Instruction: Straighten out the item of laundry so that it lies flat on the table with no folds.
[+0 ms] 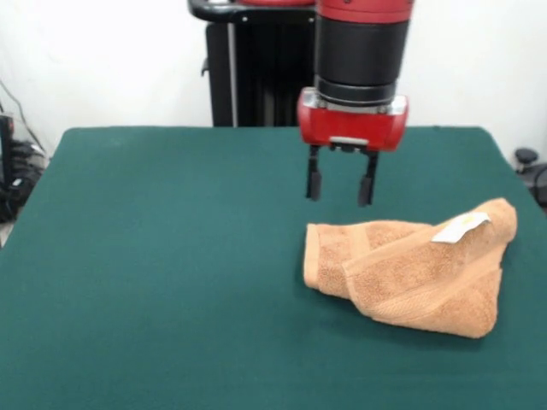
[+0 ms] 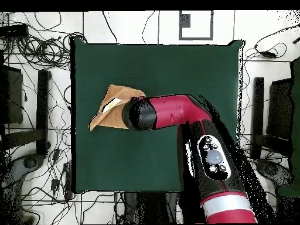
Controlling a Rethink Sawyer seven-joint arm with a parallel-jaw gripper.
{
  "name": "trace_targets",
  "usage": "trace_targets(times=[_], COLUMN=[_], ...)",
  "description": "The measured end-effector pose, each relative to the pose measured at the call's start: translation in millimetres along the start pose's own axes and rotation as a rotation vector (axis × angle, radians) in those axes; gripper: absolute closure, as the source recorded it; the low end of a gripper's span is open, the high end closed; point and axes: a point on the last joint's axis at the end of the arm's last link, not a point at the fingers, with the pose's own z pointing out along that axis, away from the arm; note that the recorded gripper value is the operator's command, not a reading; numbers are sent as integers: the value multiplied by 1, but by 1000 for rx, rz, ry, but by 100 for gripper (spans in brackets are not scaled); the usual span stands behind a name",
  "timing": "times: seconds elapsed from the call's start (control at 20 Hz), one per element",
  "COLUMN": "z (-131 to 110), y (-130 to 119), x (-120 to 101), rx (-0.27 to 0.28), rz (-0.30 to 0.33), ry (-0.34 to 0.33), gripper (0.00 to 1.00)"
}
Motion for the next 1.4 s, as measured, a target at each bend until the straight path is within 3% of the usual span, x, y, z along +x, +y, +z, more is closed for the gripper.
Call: trace_targets(times=[0.6, 1.4], z=[-8, -7], y=[-26, -8], x=[-34, -56], rx=[25, 6], rz=[-5, -51], ry=[-42, -97], gripper=[0, 0])
